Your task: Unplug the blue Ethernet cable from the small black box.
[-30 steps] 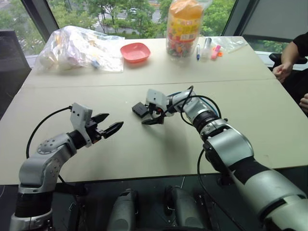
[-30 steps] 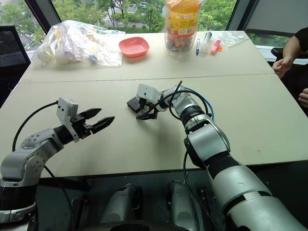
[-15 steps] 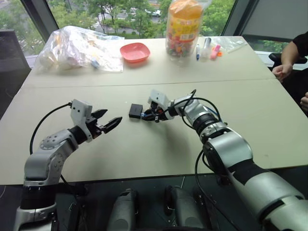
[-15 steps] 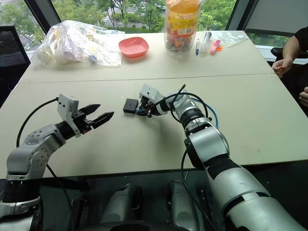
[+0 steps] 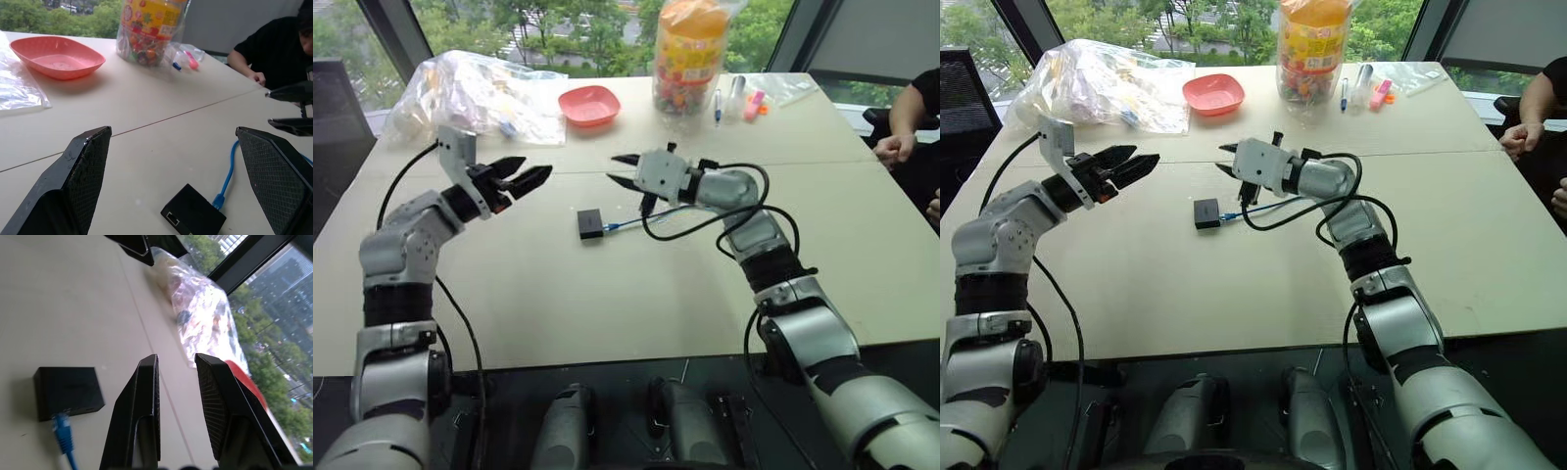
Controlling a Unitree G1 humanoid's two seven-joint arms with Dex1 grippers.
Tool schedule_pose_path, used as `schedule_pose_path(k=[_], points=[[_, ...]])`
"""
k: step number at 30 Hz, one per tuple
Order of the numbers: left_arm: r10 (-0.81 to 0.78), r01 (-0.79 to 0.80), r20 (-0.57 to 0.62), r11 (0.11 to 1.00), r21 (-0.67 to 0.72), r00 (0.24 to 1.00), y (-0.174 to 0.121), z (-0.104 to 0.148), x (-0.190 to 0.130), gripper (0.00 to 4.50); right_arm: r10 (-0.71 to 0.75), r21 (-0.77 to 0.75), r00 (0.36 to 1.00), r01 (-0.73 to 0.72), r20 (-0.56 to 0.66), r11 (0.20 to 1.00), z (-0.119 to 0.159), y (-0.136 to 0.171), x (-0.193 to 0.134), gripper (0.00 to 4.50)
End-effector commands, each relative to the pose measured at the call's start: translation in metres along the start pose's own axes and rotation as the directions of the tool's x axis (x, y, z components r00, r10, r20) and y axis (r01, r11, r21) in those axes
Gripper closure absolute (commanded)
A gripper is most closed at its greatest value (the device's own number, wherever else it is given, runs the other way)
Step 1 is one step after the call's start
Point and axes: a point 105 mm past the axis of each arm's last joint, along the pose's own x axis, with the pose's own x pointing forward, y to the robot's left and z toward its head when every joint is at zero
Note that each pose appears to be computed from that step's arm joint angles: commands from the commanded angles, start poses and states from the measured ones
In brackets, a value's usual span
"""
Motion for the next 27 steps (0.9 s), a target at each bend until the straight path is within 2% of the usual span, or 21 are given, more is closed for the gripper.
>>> schedule_pose_path(k=[1,4,10,16,24,27], points=[[-0.033,0.034,-0.019,0.998,0.058,0.999,-0.001,0.003,0.004,0.23,0.04,0.166,0.998,-0.047,0.047,0.985,0.006,0.002,-0.001,3.31],[-0.098,0.1,-0.044,0.994,0.038,0.994,-0.012,-0.005,0.008,0.23,0.146,0.324,0.989,-0.131,-0.022,0.937,-0.021,0.014,0.003,3.31],[-0.233,0.232,-0.092,0.972,-0.019,0.968,-0.043,-0.018,-0.017,0.23,0.294,0.43,0.951,-0.228,-0.094,0.874,-0.042,0.026,0.017,3.31],[-0.156,0.153,-0.095,0.988,-0.035,0.983,-0.046,-0.027,-0.042,0.23,0.333,0.433,0.927,-0.233,-0.171,0.871,-0.05,0.036,0.029,3.31],[-0.081,0.078,-0.083,0.996,-0.047,0.993,-0.048,-0.034,-0.055,0.23,0.325,0.433,0.921,-0.209,-0.213,0.877,-0.047,0.042,0.045,3.31],[-0.055,0.051,-0.077,0.997,-0.055,0.995,-0.045,-0.036,-0.059,0.23,0.322,0.427,0.922,-0.207,-0.217,0.88,-0.045,0.043,0.048,2.51]])
